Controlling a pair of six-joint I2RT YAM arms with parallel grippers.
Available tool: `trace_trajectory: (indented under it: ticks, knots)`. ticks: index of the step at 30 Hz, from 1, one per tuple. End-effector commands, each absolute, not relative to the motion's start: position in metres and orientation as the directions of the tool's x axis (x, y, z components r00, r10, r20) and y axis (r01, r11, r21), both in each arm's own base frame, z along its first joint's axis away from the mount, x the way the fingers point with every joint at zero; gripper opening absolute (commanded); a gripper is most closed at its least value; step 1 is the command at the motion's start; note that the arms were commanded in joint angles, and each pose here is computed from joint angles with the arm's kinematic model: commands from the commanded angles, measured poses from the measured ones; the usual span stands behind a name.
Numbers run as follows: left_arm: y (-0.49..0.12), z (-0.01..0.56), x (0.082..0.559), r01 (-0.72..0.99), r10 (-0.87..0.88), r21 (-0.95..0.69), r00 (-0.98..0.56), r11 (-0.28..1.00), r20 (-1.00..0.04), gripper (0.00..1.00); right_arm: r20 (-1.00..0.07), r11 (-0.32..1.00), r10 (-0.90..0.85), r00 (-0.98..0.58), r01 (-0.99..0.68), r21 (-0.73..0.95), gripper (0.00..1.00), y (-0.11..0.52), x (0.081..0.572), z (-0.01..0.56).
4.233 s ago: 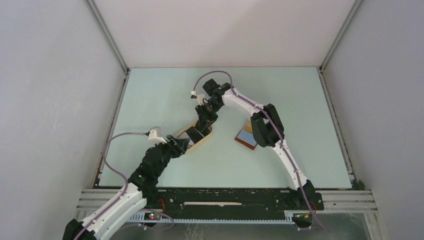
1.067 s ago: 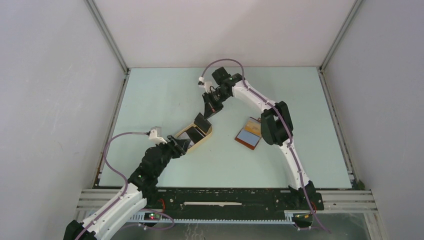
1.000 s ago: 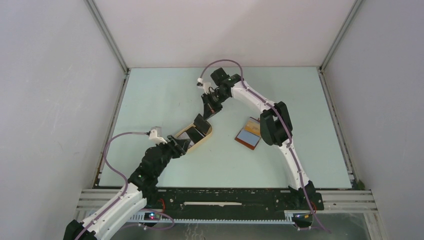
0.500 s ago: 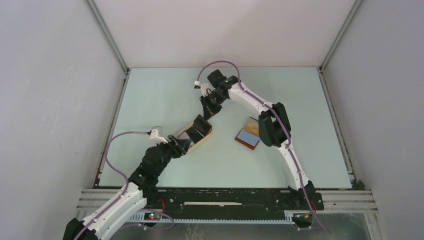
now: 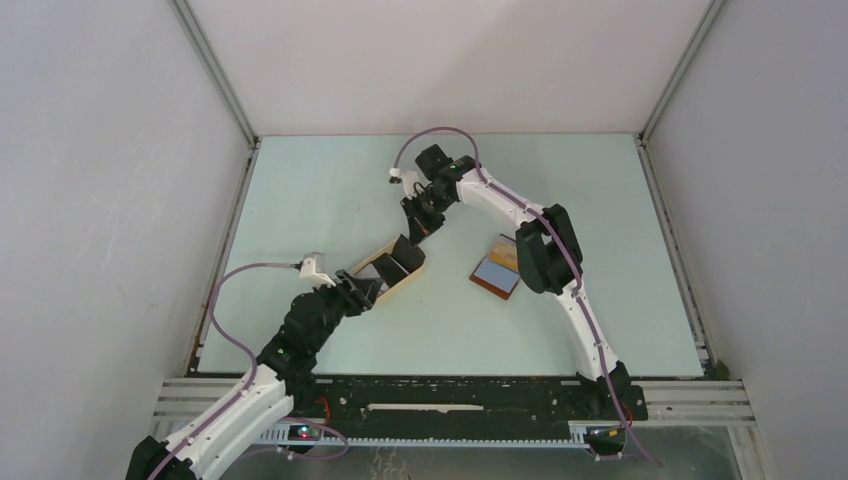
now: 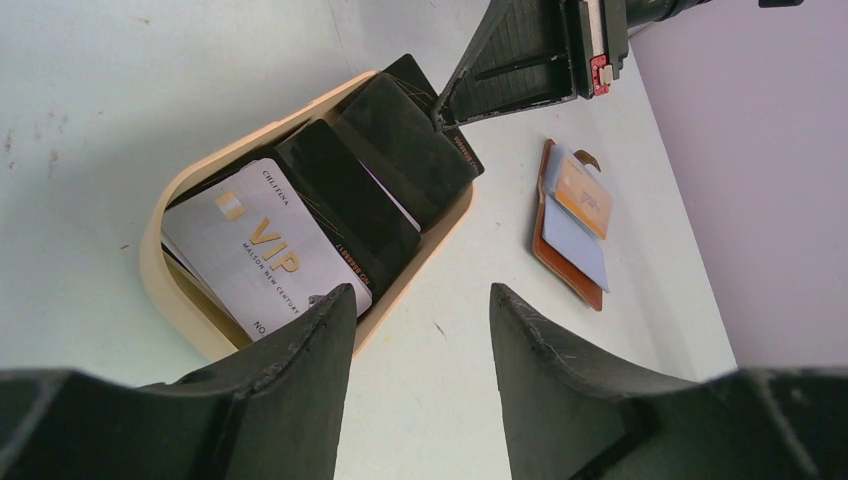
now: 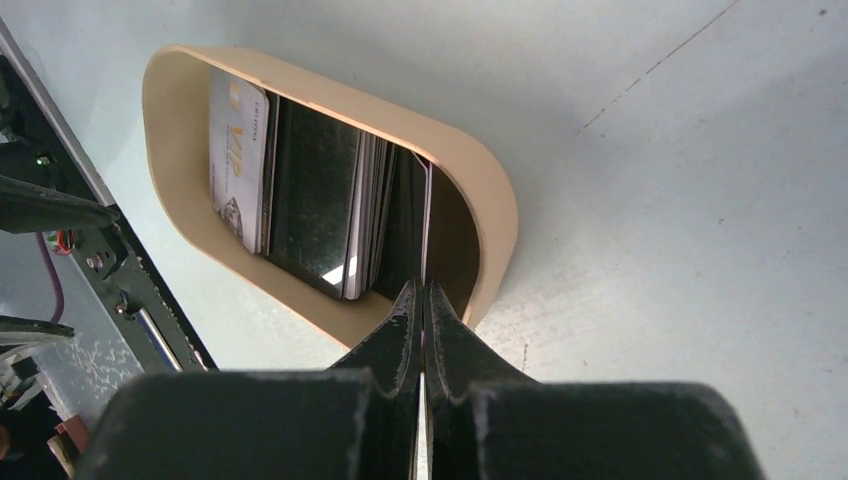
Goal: Put the credit cards into the card holder
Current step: Pick up the credit card from the storage box.
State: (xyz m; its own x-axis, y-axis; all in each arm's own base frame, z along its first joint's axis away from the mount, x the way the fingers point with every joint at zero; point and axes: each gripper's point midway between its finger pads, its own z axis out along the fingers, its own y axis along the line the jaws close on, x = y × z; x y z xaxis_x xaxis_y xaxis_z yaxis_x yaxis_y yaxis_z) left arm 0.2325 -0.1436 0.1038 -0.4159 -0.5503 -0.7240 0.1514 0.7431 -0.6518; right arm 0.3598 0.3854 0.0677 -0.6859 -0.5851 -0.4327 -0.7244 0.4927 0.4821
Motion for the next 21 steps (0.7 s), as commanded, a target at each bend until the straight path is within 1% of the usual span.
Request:
trace_trajectory:
  ticks: [1, 5, 10, 13, 19, 21]
  knots:
    - [-0.144, 0.098, 0.231, 0.151, -0.560, -0.663, -0.419, 0.733, -0.715, 0.57, -0.511, 0.440, -0.574, -0.639, -0.768, 0.465, 0.03, 0.390, 0.362, 0.099]
    - [-0.144, 0.098, 0.231, 0.151, -0.561, -0.664, -0.419, 0.732, -0.714, 0.56, -0.511, 0.424, -0.564, -0.649, -0.759, 0.495, 0.01, 0.389, 0.360, 0.102]
    - [-0.144, 0.098, 0.232, 0.151, -0.560, -0.664, -0.420, 0.732, -0.714, 0.57, -0.502, 0.418, -0.544, -0.672, -0.736, 0.532, 0.01, 0.389, 0.361, 0.102]
    - [-0.145, 0.104, 0.236, 0.162, -0.558, -0.657, -0.405, 0.736, -0.724, 0.58, -0.505, 0.388, -0.548, -0.667, -0.737, 0.553, 0.00, 0.390, 0.358, 0.102]
    - [-0.148, 0.141, 0.265, 0.234, -0.468, -0.564, -0.361, 0.792, -0.806, 0.69, -0.547, 0.310, -0.568, -0.616, -0.775, 0.551, 0.00, 0.392, 0.352, 0.102]
    - [-0.156, 0.153, 0.276, 0.313, -0.422, -0.537, -0.365, 0.784, -0.829, 0.73, -0.551, 0.304, -0.570, -0.609, -0.779, 0.548, 0.00, 0.391, 0.353, 0.101]
